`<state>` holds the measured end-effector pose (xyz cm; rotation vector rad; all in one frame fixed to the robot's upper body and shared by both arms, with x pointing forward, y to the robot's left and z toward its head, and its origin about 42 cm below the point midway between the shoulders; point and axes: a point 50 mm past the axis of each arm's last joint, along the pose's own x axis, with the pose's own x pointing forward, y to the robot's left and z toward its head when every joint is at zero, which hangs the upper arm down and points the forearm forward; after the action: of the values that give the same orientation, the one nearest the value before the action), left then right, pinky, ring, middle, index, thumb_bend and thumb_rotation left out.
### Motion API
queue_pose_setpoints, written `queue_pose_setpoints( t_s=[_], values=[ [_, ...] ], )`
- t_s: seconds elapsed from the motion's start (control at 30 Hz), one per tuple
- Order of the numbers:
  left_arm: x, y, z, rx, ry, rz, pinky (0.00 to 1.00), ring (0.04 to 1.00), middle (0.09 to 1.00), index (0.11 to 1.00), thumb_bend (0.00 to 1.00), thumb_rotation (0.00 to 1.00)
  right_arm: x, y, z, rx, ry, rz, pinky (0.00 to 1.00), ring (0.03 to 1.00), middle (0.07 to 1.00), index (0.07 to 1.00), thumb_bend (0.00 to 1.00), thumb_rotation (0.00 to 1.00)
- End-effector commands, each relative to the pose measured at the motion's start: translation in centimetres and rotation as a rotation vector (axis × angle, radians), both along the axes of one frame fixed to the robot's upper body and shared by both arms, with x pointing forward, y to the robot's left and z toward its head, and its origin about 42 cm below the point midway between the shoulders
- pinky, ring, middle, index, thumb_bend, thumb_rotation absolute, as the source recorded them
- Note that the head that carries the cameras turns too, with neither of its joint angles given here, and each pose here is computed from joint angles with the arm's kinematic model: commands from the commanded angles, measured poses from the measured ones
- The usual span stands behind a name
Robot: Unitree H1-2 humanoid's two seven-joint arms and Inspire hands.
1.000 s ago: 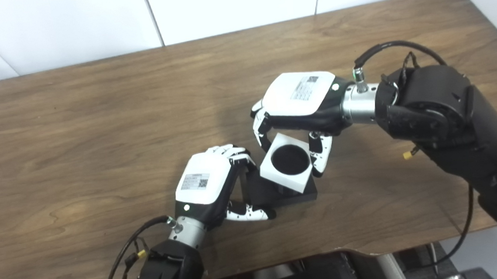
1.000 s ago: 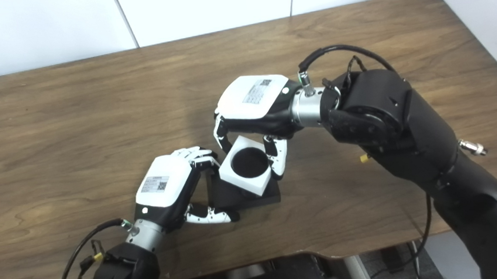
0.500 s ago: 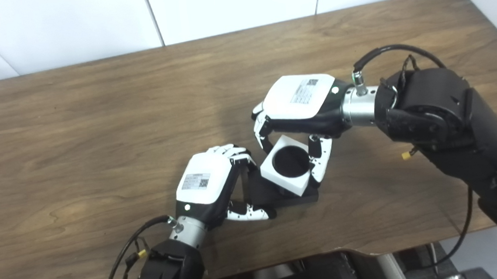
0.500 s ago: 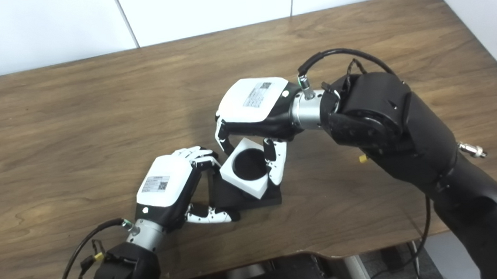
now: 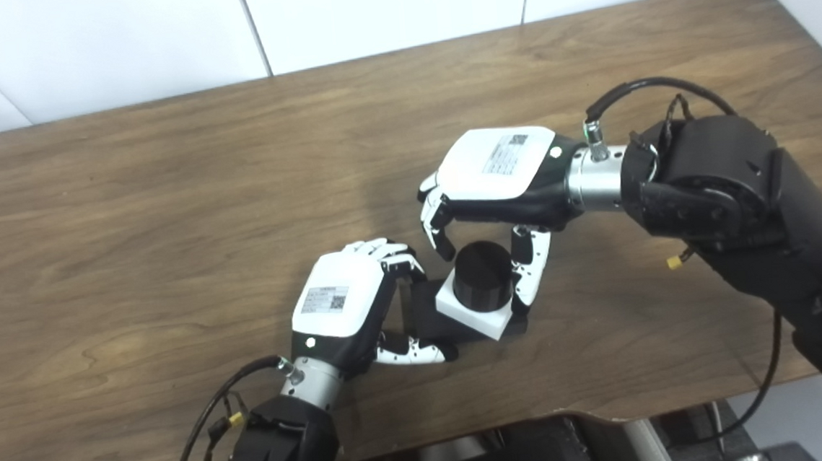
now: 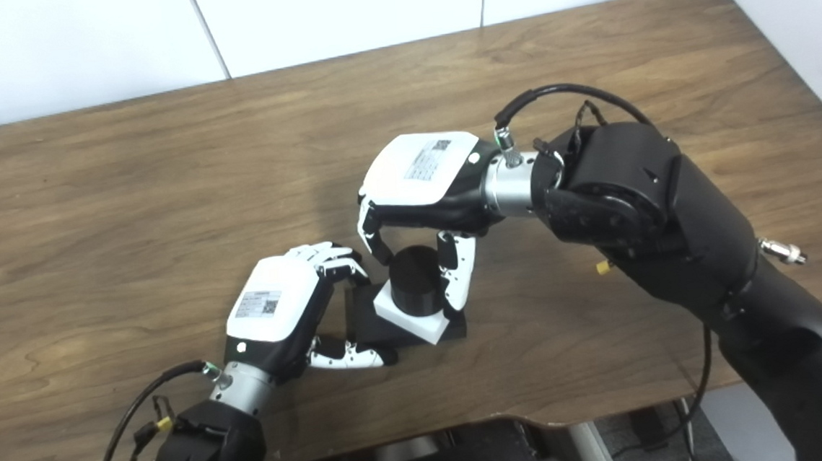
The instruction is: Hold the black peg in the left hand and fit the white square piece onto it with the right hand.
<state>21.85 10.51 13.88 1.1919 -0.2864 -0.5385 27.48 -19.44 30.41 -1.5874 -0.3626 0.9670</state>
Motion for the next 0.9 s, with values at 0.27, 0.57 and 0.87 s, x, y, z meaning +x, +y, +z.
queue_pose_setpoints(
  t_s=[0.27,0.57,0.87],
  values=[
    [0.0,-0.3,-0.4,0.050,0.016,-0.005,0.85,0.844,0.790,0.488,0.52,0.05,0.7,-0.2,1.6,0.021,-0.058,-0.011,0.85,0.886,0.769,0.605,1.00,0.32],
    [0.1,-0.1,0.0,0.137,0.012,0.019,0.88,0.860,0.815,0.679,0.89,0.23,1.5,-0.5,2.5,0.059,-0.088,-0.026,0.84,0.881,0.768,0.604,1.00,0.32],
    [0.5,0.6,0.8,0.102,0.151,0.081,0.92,0.896,0.892,0.945,1.00,0.31,1.8,-0.5,2.5,0.059,-0.095,-0.028,0.84,0.879,0.766,0.600,1.00,0.33]
  ],
)
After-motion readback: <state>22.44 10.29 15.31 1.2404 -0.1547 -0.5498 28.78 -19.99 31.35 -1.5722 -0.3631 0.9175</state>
